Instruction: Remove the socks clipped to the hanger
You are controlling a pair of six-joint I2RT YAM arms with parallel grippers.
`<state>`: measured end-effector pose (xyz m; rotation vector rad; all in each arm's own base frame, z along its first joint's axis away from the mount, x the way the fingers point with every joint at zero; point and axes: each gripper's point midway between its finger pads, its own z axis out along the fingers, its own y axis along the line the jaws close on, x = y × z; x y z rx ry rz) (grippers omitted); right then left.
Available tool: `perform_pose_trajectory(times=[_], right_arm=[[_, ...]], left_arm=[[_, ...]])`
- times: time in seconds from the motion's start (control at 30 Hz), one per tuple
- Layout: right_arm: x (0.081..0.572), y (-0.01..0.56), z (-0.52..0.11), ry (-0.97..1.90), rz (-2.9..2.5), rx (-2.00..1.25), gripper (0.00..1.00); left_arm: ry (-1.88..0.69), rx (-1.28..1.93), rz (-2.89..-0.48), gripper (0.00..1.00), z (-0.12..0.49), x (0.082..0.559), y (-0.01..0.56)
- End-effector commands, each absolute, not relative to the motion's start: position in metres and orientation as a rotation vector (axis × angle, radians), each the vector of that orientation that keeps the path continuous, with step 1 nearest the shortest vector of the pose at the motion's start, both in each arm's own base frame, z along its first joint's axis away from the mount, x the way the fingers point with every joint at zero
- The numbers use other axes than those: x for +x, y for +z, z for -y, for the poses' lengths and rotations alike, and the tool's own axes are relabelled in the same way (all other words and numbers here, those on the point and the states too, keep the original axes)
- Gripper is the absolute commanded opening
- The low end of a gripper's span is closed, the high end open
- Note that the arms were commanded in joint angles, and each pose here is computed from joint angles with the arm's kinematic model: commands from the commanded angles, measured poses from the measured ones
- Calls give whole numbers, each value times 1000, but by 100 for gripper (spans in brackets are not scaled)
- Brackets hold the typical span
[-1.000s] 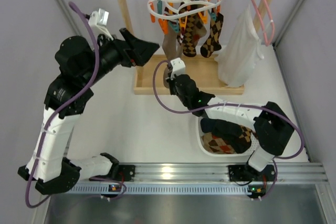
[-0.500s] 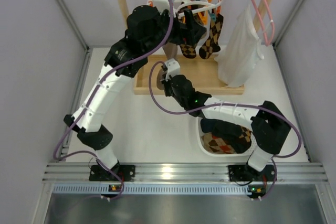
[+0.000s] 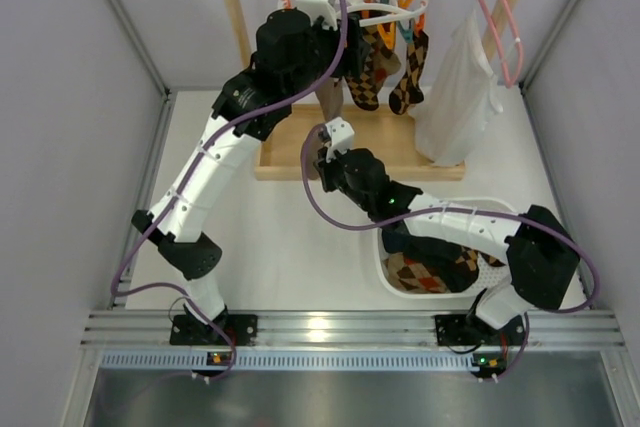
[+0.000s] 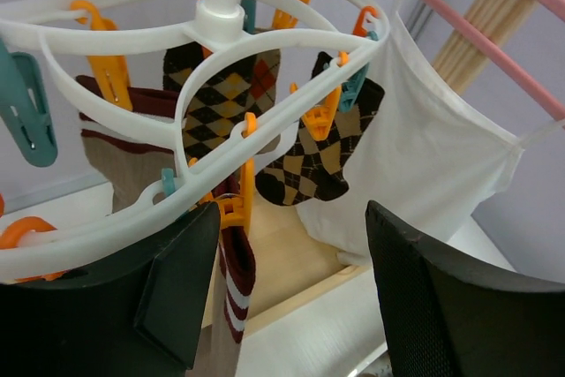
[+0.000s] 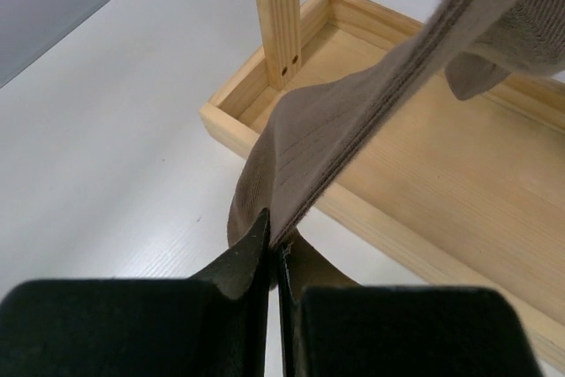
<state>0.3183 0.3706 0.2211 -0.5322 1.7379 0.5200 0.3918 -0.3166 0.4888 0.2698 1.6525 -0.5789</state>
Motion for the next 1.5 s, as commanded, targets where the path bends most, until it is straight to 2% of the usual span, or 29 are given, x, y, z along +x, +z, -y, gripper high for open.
perform_pose_trajectory(times=[0.0,0.3,0.57,0.87,1.1,1.17,1.27,1.3,1.37,1.4,1.43,1.47], right_arm=[[306,246,-374,581,-1675,-542,0],[297,251,-370,605,-1654,-575,0],[269,265,-372,722,-1575,-693,0],[252,276,-368,775,-1535,-741,0],[238,280,-367,825,-1496,-793,0],[238,279,-366,817,-1501,-797,0],[238,274,-366,813,-1510,-803,0],[239,272,-366,810,-1515,-804,0],[238,269,-365,810,-1520,-802,0],[238,269,-364,811,-1520,-799,0],[236,264,-362,813,-1532,-796,0],[236,263,-362,815,-1531,-794,0]], left_arm=[[-544,226,-1570,71,304,400,515],[-509,214,-1579,72,298,406,509],[-511,205,-1585,77,295,416,504],[-542,203,-1585,72,306,426,496],[-561,193,-1576,57,311,431,496],[-567,194,-1570,48,312,430,497],[-565,194,-1562,40,312,430,500],[-562,195,-1562,28,311,430,500],[-557,195,-1558,20,310,430,501],[-555,195,-1561,10,310,430,500],[-551,194,-1561,6,309,430,500],[-552,195,-1558,5,309,429,502]])
